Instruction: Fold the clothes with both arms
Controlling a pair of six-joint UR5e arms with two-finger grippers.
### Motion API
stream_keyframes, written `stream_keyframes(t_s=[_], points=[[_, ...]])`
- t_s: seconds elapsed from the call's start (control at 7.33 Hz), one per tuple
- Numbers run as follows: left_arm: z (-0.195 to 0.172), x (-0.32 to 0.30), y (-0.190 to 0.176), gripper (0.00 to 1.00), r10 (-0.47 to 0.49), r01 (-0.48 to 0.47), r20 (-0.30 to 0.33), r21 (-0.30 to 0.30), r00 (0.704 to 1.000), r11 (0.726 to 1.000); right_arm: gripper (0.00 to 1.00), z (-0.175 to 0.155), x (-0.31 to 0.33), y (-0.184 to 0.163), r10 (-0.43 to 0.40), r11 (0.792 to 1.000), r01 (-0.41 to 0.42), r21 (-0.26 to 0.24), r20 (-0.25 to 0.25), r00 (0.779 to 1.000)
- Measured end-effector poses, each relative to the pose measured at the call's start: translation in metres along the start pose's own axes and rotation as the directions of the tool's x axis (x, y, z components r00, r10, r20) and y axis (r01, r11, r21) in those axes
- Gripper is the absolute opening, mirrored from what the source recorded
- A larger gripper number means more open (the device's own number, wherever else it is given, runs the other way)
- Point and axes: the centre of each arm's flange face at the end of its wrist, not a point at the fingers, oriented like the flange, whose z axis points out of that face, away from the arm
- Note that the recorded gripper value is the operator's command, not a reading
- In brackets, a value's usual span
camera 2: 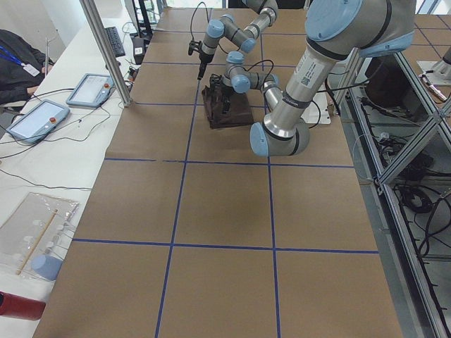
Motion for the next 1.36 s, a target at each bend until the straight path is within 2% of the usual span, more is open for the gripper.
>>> stream_keyframes(t_s=[0.55, 0.82, 1.09, 1.36], points=[[0.019, -0.035, -0.071, 1.0, -0.011, 0.008, 0.064, 0.055, 0.998, 0.998, 1.0, 0.003, 0.003, 0.002, 0.001, 1.0, -0.001, 0.0, -0.004, 1.0], [0.008, -0.051, -0.108, 1.0, 0.015, -0.02, 0.066, 0.071, 0.998, 0.997, 1.0, 0.001, 0.003, 0.005, 0.005, 1.0, -0.005, 0.01, 0.025, 1.0], [-0.022, -0.065, -0.123, 1.0, 0.074, -0.074, 0.011, 0.036, 0.997, 0.997, 1.0, -0.006, 0.0, 0.011, 0.002, 1.0, -0.002, 0.001, 0.06, 0.998], [-0.065, -0.095, -0.106, 1.0, 0.11, -0.108, -0.071, 0.024, 0.991, 0.994, 1.0, -0.022, 0.007, 0.012, 0.003, 0.997, 0.007, -0.076, 0.123, 0.992]])
